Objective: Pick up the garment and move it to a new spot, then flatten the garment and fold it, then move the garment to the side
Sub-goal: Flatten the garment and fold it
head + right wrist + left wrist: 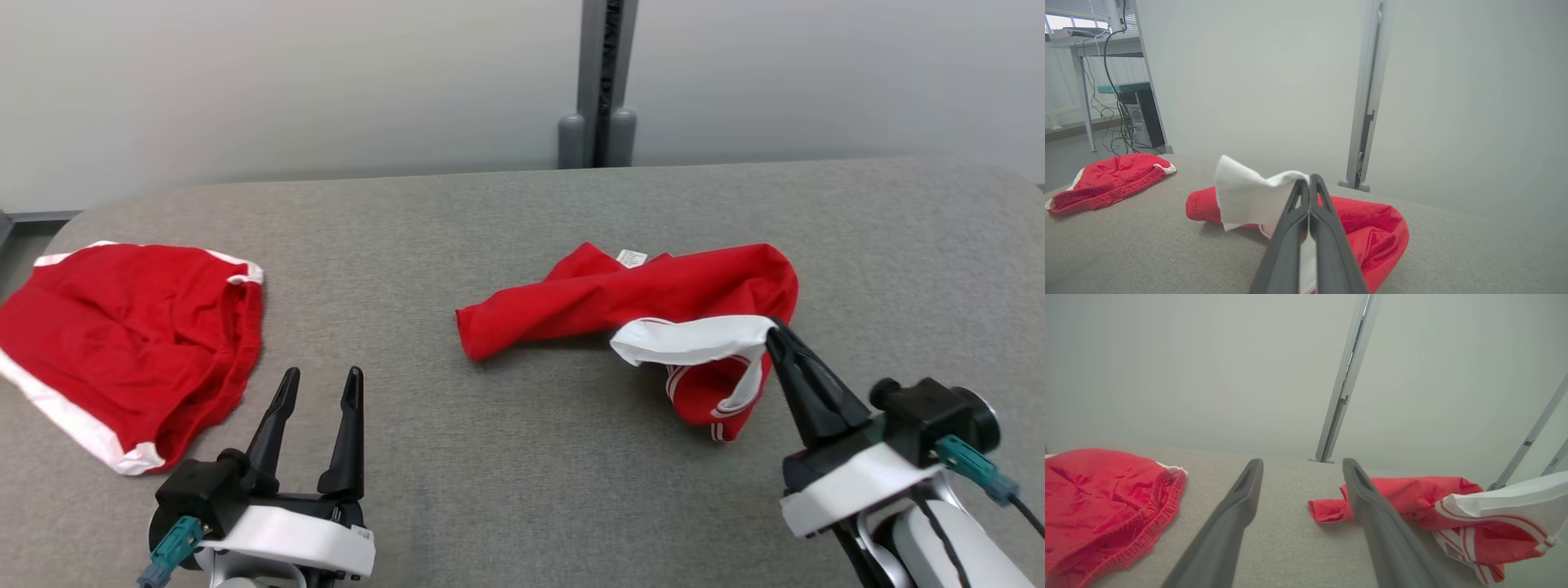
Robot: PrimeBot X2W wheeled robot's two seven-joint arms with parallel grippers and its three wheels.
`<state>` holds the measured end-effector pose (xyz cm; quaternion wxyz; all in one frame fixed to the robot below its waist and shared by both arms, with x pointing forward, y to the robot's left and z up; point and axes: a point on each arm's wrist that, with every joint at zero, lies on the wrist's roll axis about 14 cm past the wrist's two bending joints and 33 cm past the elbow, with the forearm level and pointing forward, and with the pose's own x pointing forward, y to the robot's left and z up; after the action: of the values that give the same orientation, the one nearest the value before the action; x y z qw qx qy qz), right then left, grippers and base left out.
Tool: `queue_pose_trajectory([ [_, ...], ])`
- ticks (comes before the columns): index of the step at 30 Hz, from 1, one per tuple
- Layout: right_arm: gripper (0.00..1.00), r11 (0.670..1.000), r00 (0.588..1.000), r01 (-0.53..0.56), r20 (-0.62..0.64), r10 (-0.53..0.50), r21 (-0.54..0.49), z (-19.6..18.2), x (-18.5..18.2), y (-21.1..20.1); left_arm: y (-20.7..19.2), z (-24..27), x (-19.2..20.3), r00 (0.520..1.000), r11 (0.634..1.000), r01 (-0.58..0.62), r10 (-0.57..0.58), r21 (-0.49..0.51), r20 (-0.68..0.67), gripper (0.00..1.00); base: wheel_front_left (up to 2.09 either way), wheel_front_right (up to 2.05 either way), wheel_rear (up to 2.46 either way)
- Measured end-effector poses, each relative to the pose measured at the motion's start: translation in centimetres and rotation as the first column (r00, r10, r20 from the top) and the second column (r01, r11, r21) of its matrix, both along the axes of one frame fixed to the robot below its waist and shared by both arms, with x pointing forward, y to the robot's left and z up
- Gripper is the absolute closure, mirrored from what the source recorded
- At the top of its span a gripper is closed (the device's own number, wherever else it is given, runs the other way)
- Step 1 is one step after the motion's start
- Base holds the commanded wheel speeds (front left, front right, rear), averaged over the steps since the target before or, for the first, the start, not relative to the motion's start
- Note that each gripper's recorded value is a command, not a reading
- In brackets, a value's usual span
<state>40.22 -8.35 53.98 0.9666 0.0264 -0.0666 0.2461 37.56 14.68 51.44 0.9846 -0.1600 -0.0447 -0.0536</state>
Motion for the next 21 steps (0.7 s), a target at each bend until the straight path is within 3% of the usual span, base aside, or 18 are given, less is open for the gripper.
queue_pose_trajectory([
  [9,1.00,0.981,0.981,0.193,-0.025,-0.193,-0.008,-1.4,-2.1,-6.6,-2.8,-0.8,1.1,0.996,0.996,0.086,-0.086,-0.002,-0.023,0.00,0.00,0.00,0.00],
  [21,1.00,0.901,0.890,0.428,-0.139,-0.433,-0.065,-5.3,-4.0,-15.1,-4.4,-1.1,1.8,0.990,0.991,0.134,-0.134,0.000,-0.035,0.00,0.00,0.00,0.00],
])
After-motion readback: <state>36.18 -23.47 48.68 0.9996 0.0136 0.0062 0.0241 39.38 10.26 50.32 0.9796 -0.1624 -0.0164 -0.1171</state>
